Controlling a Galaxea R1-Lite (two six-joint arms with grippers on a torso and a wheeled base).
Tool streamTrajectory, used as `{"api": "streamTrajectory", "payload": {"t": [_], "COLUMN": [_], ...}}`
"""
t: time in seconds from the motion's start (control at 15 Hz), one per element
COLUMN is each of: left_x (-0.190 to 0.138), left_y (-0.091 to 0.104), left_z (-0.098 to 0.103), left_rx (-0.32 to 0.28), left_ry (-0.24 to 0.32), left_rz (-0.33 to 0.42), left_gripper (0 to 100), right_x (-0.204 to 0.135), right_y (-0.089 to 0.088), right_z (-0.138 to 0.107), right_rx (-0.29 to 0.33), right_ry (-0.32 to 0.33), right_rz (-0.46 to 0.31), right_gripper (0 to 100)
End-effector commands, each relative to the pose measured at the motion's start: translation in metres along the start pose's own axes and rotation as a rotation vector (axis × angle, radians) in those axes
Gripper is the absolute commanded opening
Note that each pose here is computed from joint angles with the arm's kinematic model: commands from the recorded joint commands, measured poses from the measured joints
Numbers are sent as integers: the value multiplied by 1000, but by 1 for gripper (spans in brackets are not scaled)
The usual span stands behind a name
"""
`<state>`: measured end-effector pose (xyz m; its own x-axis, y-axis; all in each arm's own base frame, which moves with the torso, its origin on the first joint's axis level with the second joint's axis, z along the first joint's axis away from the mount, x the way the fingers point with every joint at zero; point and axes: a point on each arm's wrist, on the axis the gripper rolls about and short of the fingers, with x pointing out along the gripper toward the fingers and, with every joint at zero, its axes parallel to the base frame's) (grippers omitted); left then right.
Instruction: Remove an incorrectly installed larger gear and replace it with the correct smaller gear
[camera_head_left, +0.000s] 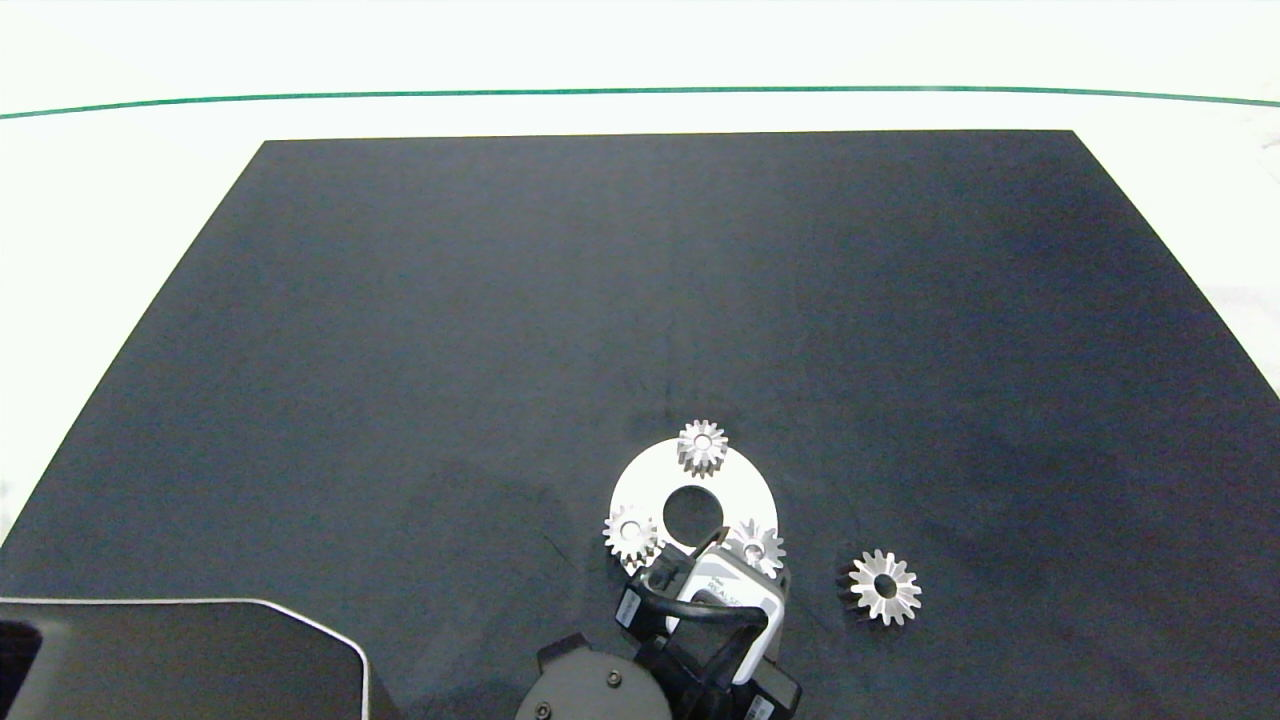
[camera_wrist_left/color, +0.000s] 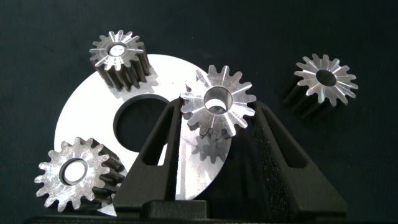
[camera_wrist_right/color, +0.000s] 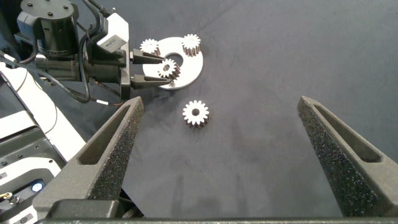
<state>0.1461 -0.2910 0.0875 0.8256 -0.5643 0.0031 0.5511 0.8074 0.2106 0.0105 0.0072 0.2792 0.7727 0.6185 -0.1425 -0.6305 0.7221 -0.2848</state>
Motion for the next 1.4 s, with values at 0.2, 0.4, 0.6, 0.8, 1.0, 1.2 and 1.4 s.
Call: {"api": "streamTrajectory", "payload": {"t": [0.2, 0.4, 0.6, 0.8, 1.0, 1.2, 1.4], "left_x": [-2, -1, -1, 2, 3, 2, 2], "left_y": [-2, -3, -3, -2, -2, -2, -1], "left_z": [2, 1, 0, -2, -7, -6, -6], "left_rx": [-4, -2, 1, 20, 30, 29, 26], "left_ry": [-9, -9, -6, 0, 13, 12, 11], "left_rz": [-6, -5, -5, 3, 3, 3, 7], "left_gripper": [16, 16, 16, 16, 16, 16, 100], "right_x": [1, 1, 1, 1, 2, 2, 2], "right_y": [0, 0, 0, 0, 0, 0, 0], "right_z": [0, 0, 0, 0, 0, 0, 0], "right_rx": [-3, -3, -3, -3, -3, -3, -3], "right_ry": [5, 5, 5, 6, 9, 9, 9], "right_rz": [2, 2, 2, 2, 3, 3, 5], "right_gripper": [100, 100, 100, 100, 100, 100, 100]}}
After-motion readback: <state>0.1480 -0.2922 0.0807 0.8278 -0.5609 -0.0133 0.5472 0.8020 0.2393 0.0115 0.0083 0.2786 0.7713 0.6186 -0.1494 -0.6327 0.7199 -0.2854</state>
